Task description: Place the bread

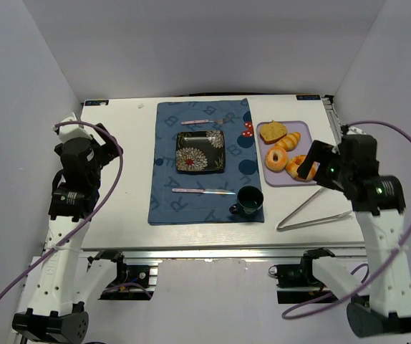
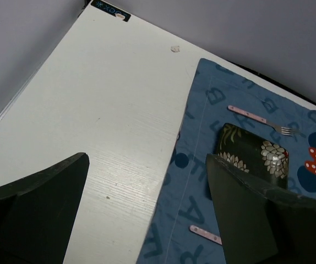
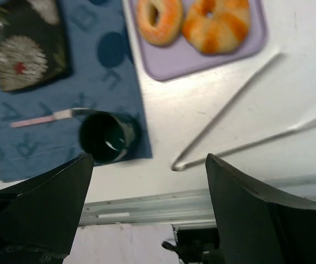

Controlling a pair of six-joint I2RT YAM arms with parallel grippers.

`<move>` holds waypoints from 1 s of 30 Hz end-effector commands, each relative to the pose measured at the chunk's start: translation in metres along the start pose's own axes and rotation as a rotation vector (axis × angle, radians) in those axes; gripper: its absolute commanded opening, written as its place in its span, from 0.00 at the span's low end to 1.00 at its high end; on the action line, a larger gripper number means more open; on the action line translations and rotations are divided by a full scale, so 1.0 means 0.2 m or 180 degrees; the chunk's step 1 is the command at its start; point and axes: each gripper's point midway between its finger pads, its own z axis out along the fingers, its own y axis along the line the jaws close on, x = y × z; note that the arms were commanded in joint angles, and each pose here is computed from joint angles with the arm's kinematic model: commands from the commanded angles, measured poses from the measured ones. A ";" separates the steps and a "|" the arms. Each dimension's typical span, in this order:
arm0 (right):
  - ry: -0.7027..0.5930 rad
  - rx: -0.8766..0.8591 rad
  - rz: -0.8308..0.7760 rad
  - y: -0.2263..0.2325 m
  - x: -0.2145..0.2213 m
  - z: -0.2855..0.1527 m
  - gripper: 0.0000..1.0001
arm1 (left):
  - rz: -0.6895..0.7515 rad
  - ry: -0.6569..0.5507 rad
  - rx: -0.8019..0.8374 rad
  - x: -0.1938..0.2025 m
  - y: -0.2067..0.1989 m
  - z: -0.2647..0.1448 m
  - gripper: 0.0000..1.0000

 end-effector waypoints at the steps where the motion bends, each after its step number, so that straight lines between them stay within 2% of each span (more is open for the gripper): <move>1: -0.0334 -0.0425 0.0132 0.09 -0.03 -0.16 0.89 | 0.0065 -0.0008 0.0103 -0.02 -0.03 -0.06 0.98; 4: -0.0370 -0.0291 0.0374 0.06 -0.03 -0.17 0.89 | 0.0071 0.0008 0.0112 0.00 -0.02 -0.06 0.98; 6: -0.0147 -0.0027 0.0705 0.01 0.04 -0.11 0.89 | 0.0030 -0.0002 0.0184 0.03 -0.03 -0.08 0.98; 7: -0.0137 0.0426 0.0918 -0.10 0.07 -0.10 0.89 | 0.0007 -0.0016 0.0211 0.03 -0.03 -0.09 0.98; 8: 0.0039 0.0648 0.1122 -0.15 0.14 -0.08 0.89 | 0.0009 0.0018 0.0223 0.07 -0.03 -0.08 0.98; 11: 0.0317 0.0995 0.1303 -0.20 0.24 0.00 0.89 | 0.0004 0.0003 0.0324 0.09 -0.04 -0.10 0.98; 12: 0.0522 0.1149 0.1374 -0.22 0.31 0.06 0.89 | 0.0014 -0.0017 0.0342 0.09 -0.05 -0.10 0.98; 15: 0.0722 0.1394 0.1695 -0.25 0.42 0.14 0.89 | 0.0142 -0.0052 0.0382 0.08 -0.06 -0.12 0.98; 22: 0.1038 0.1281 0.2212 -0.22 0.66 0.43 0.89 | 0.0377 -0.0026 0.0169 0.11 0.03 -0.14 0.98; 30: 0.0872 0.1445 0.2125 -0.37 0.66 0.64 0.89 | 0.0450 0.0033 0.0111 0.14 0.04 -0.11 0.98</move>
